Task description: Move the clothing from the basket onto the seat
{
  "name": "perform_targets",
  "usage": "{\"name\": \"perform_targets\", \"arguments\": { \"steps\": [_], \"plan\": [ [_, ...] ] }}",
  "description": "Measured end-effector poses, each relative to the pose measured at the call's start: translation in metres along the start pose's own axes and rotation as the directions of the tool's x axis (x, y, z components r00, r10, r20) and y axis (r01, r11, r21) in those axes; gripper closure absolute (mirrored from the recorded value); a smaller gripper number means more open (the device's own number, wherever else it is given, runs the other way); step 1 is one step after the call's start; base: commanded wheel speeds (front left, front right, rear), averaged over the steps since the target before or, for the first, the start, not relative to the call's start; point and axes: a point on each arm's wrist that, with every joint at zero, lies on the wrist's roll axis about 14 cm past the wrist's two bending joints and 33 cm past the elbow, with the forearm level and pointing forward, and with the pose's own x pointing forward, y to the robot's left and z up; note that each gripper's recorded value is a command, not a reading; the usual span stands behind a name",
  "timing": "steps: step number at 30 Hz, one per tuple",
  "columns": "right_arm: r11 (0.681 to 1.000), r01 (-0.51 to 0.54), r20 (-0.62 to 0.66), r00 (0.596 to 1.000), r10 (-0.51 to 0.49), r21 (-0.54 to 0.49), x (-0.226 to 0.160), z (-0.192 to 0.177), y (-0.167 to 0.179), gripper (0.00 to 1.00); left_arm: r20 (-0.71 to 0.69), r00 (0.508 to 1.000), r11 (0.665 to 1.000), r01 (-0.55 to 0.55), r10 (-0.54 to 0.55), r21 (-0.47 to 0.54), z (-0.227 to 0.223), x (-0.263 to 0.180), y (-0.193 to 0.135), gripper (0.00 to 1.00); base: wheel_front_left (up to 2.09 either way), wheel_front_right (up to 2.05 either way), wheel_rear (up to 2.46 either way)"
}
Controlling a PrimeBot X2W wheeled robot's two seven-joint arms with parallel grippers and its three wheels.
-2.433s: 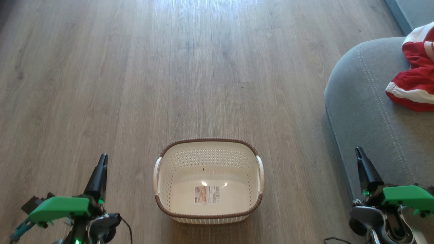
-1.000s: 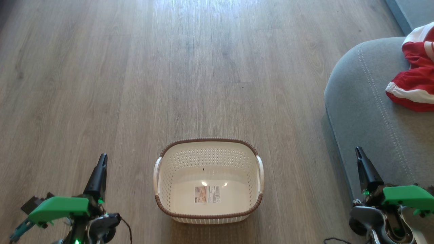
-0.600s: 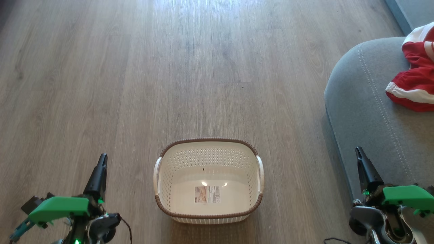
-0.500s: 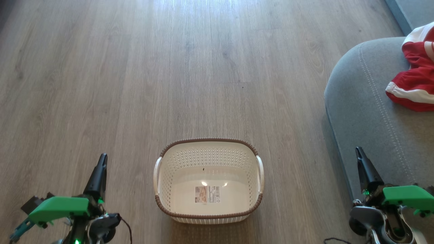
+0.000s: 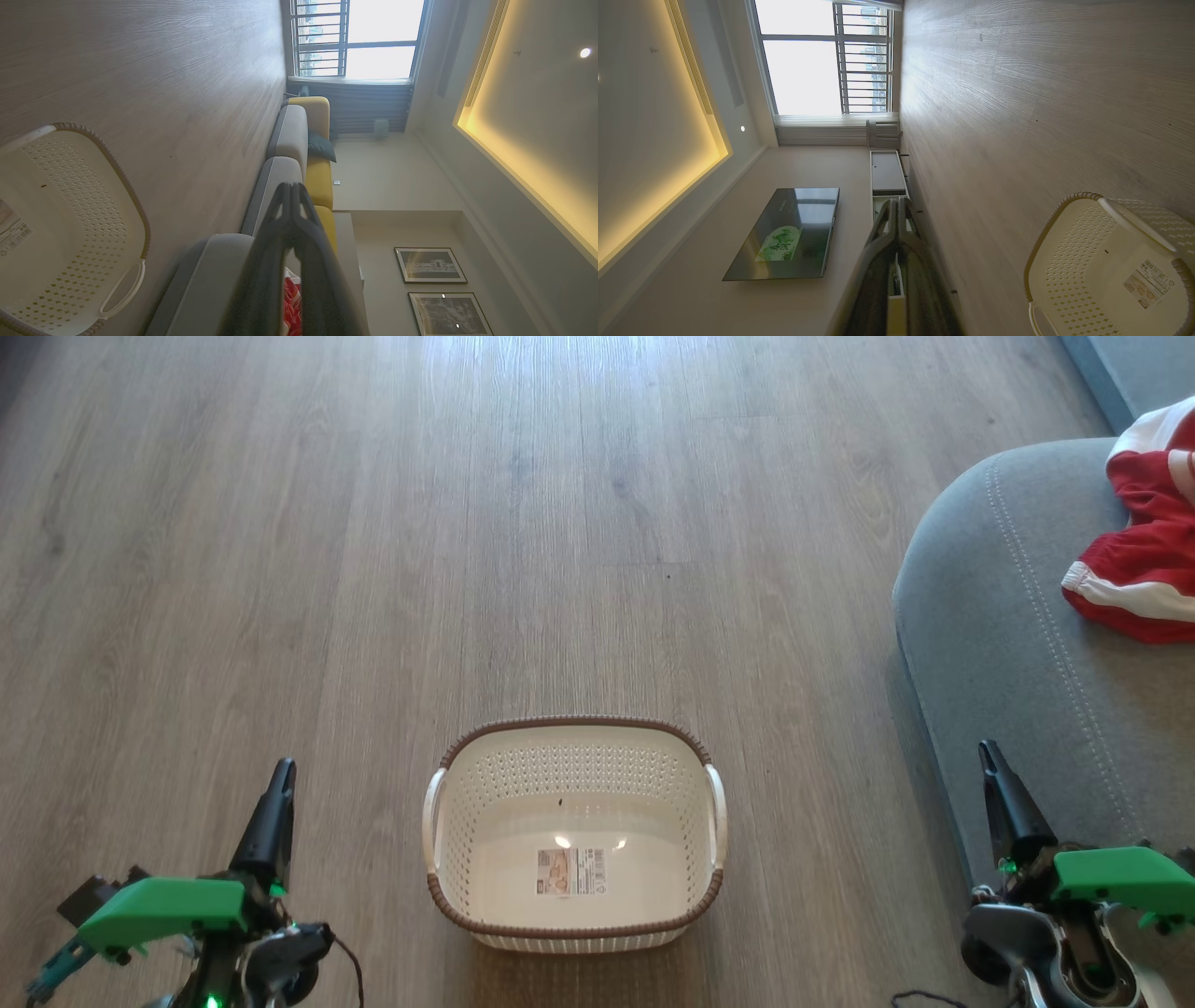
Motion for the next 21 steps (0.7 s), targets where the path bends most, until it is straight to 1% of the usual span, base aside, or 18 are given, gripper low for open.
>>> {"name": "perform_targets", "arguments": {
  "steps": [21],
  "plan": [
    [1.0,0.0,0.0,1.0,0.0,0.0,0.0,0.0,0.0,1.0,0.0,1.0,1.0,0.0,0.0,0.0,0.0,0.0,0.0,1.0,0.0,0.0,0.0]
  ]
}}
